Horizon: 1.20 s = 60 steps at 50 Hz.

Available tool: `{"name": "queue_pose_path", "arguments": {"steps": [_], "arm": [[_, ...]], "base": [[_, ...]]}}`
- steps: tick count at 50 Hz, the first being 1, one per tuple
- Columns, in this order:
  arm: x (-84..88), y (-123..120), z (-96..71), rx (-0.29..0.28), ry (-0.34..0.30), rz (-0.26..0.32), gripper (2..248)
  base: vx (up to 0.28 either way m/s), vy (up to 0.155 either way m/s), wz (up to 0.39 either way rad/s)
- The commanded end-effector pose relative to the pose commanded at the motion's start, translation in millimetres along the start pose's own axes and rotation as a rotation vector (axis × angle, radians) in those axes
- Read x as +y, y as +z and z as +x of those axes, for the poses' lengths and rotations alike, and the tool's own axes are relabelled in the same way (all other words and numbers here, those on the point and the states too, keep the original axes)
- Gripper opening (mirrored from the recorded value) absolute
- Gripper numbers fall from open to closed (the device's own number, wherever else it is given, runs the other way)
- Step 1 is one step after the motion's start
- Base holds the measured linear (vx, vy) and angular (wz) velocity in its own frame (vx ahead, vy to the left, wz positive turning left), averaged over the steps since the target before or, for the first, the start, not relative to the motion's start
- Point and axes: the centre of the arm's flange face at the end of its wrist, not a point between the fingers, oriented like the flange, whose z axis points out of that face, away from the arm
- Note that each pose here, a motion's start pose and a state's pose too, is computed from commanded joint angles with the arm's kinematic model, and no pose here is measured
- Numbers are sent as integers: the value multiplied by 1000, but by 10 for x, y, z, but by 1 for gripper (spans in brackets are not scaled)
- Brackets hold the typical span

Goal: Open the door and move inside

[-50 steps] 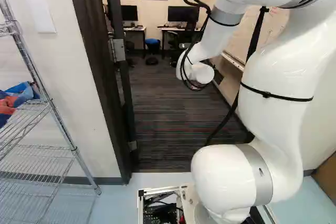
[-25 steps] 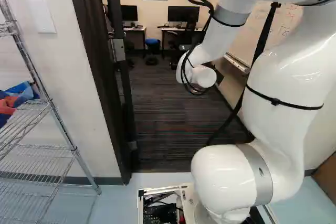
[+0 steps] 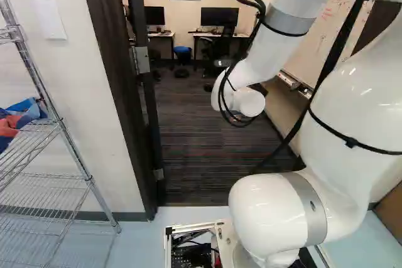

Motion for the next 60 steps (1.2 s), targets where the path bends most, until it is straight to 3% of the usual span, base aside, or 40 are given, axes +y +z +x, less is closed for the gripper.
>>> {"name": "queue_pose_path", "arguments": {"steps": [26,60], "arm": [[-72,-561,-345,-26,-4,18,247],[-103,-888,-587,-42,-6,29,247]], "base": [[0,0,0],[0,0,0]]}}
